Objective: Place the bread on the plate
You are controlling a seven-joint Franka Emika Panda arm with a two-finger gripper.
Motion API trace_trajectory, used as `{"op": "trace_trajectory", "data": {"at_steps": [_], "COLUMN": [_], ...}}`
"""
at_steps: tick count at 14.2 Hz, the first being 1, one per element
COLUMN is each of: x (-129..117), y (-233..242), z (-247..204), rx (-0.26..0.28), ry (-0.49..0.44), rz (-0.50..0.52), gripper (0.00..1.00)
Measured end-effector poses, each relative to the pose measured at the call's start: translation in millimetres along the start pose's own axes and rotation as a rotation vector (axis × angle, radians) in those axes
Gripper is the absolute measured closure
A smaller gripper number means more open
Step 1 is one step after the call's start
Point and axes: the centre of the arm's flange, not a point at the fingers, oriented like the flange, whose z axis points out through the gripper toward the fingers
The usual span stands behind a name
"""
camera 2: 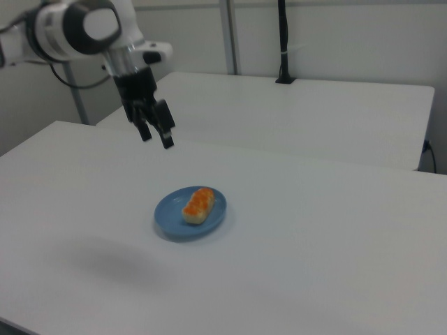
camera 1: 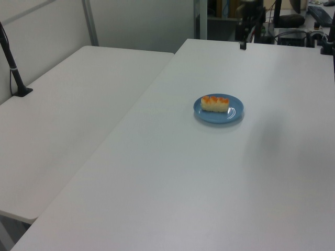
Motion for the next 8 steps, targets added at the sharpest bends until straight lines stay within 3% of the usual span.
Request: {"op": "trace_trajectory", "data": {"at_steps": [3, 6, 8], "x": [-16, -20, -17], "y": [8, 7, 16], "z": [-31, -34, -32], "rx": [0.052, 0.101, 0.11], "ry": [0.037, 0.036, 0.033], "rz": [-0.02, -0.192, -0.239], "gripper": [0.0, 0.0, 0.0]}}
